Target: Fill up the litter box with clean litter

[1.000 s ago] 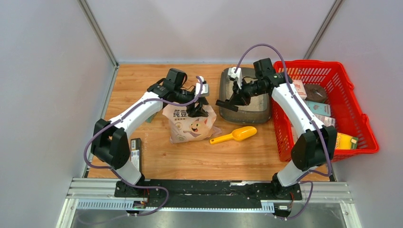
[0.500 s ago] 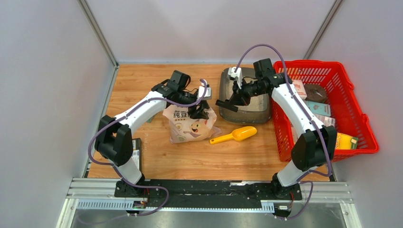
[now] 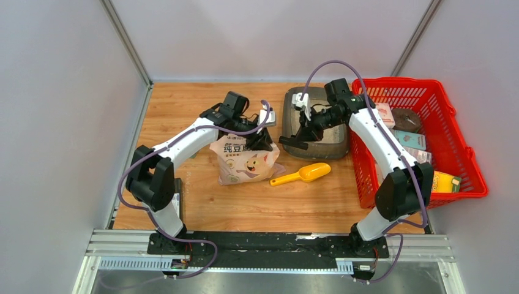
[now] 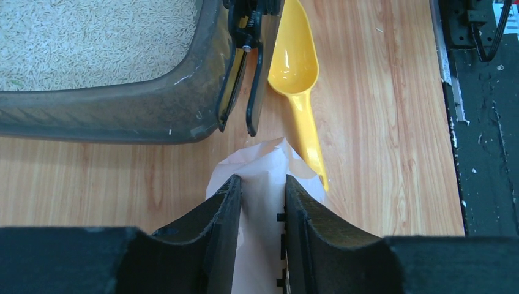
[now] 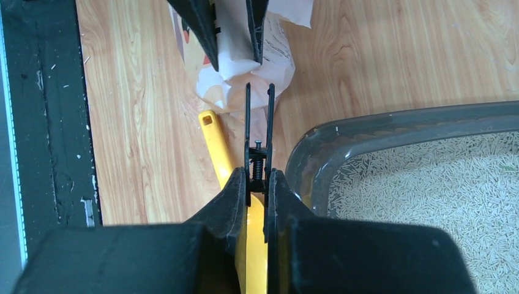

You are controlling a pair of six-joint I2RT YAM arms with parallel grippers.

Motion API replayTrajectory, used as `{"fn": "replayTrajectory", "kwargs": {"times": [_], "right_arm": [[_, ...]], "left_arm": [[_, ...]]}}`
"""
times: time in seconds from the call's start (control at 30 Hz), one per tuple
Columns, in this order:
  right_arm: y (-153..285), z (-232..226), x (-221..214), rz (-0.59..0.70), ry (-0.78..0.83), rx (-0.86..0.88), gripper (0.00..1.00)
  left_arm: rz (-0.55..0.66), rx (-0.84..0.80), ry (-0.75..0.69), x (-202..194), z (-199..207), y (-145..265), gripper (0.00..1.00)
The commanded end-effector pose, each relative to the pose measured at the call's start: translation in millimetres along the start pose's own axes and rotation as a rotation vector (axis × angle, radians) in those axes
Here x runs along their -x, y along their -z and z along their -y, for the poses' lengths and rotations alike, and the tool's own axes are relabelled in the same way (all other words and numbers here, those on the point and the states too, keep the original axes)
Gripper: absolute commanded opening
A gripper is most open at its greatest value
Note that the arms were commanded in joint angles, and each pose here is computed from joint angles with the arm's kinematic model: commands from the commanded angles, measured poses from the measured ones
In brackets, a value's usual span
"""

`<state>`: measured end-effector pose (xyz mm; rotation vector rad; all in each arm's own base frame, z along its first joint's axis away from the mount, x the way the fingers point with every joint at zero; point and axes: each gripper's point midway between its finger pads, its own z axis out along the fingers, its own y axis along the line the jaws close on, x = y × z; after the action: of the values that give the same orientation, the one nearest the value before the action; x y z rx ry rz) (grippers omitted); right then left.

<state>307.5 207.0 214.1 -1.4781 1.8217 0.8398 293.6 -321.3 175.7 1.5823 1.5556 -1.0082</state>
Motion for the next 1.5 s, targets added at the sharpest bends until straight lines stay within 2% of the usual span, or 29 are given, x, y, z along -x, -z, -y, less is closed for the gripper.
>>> {"fn": "replayTrajectory", "kwargs": {"times": [0.0, 0.03, 0.1, 0.13, 0.17, 0.2, 0.63, 0.8, 1.07, 1.2, 1.4, 1.47], "right_arm": [[14, -16, 19, 0.028, 0.1, 0.01, 0.0], [13, -18, 19, 0.027, 0.125, 0.021, 0.0], [14, -23, 18, 0.02, 0.134, 0.035, 0.0], [13, -25, 18, 0.017, 0.139, 0.043, 0.0], [14, -25, 19, 0.016, 0.15, 0.043, 0.0], [14, -27, 18, 0.013, 0.15, 0.049, 0.0], [2, -10, 25, -0.013, 0.226, -0.036, 0.0], [-11, -13, 26, -0.029, 0.249, -0.016, 0.0], [-8, -29, 28, -0.024, 0.261, 0.047, 0.0], [-12, -24, 26, -0.034, 0.234, 0.022, 0.0], [-23, -10, 29, -0.048, 0.217, -0.042, 0.0], [-25, -9, 32, -0.046, 0.227, -0.047, 0.0]], "left_arm": [[0.052, -0.042, 0.006, 17, 6, -8, 0.37], [0.047, -0.049, 0.016, 15, 7, -9, 0.36], [0.04, -0.06, 0.018, 14, 9, -9, 0.27], [0.03, -0.08, 0.037, 11, 12, -9, 0.19], [0.031, -0.081, 0.028, 12, 12, -9, 0.03], [0.029, -0.083, 0.032, 9, 13, -9, 0.0], [0.055, -0.069, 0.045, 16, 12, -9, 0.0], [0.067, -0.062, 0.057, 20, 9, -10, 0.0], [0.066, -0.052, 0.052, 20, 7, -9, 0.0], [0.071, -0.054, 0.061, 21, 8, -8, 0.0], [0.083, -0.062, 0.065, 24, 11, 0, 0.22], [0.077, -0.052, 0.072, 22, 13, 8, 0.26]]}}
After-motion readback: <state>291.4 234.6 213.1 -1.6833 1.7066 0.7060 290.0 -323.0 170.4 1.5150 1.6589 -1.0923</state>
